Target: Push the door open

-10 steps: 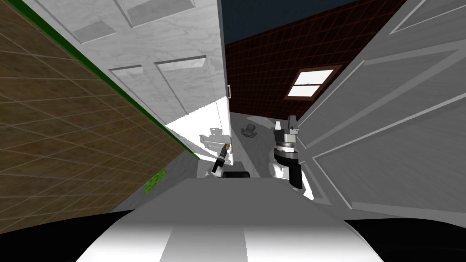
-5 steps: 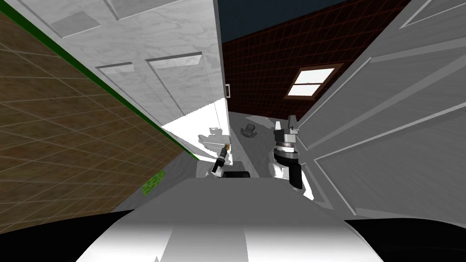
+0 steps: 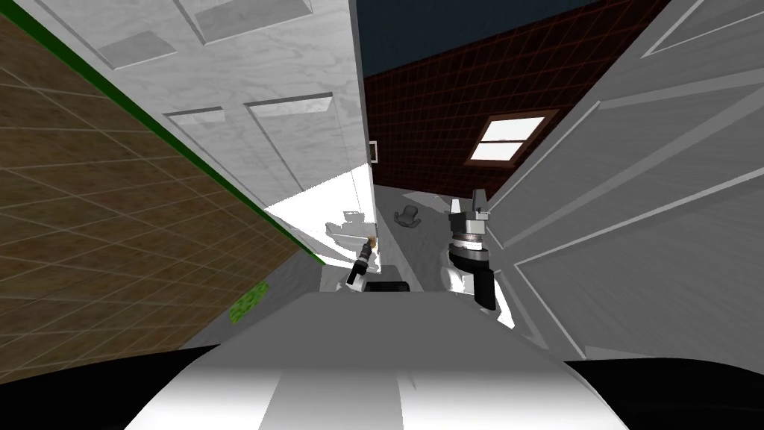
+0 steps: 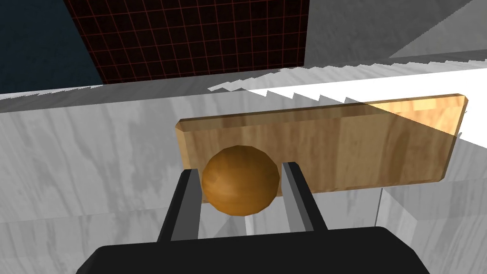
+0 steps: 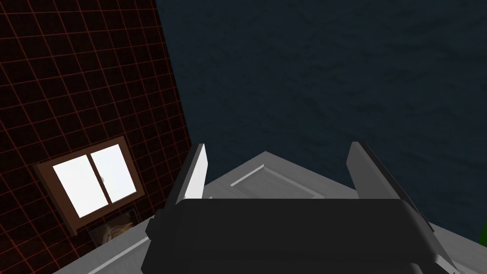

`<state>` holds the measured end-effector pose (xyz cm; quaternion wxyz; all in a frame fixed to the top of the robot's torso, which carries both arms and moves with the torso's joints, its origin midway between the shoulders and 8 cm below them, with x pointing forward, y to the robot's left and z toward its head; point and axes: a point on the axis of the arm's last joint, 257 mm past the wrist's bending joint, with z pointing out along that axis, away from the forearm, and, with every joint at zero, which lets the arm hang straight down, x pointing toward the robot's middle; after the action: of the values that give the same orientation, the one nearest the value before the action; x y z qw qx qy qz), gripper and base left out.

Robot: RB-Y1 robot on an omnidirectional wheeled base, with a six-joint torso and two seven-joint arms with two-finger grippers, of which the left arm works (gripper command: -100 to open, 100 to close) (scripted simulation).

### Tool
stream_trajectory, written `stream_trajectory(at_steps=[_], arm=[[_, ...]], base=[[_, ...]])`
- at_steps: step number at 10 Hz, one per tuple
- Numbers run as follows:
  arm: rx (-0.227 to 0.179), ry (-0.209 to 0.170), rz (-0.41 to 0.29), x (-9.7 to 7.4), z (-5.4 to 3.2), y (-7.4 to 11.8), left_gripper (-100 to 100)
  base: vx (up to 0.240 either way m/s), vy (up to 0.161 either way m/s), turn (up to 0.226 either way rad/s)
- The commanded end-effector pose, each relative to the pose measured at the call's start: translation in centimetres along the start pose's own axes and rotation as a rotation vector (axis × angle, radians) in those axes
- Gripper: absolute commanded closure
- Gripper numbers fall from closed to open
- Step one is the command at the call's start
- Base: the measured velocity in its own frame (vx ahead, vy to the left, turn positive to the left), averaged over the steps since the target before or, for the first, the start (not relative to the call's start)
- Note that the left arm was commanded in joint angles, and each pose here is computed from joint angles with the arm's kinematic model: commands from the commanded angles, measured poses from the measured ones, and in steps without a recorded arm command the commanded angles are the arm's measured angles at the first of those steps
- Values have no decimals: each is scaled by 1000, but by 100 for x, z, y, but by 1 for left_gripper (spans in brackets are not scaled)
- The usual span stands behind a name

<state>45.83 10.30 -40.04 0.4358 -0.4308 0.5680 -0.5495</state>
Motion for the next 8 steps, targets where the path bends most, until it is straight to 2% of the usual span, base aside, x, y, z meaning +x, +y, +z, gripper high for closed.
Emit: stream_trajectory(at_steps=[1, 5, 6, 7, 8], arm=[[13, -21, 8, -129, 41, -54, 100], [10, -81, 17, -449, 31, -44, 100], [10, -81, 17, -449, 31, -44, 100], [10, -109, 20, -587, 23, -44, 100], [9, -119, 20, -634, 20, -44, 100]], base=[[146, -56, 35], [197, -92, 45], [149, -78, 49], [151, -90, 77], [151, -106, 57]])
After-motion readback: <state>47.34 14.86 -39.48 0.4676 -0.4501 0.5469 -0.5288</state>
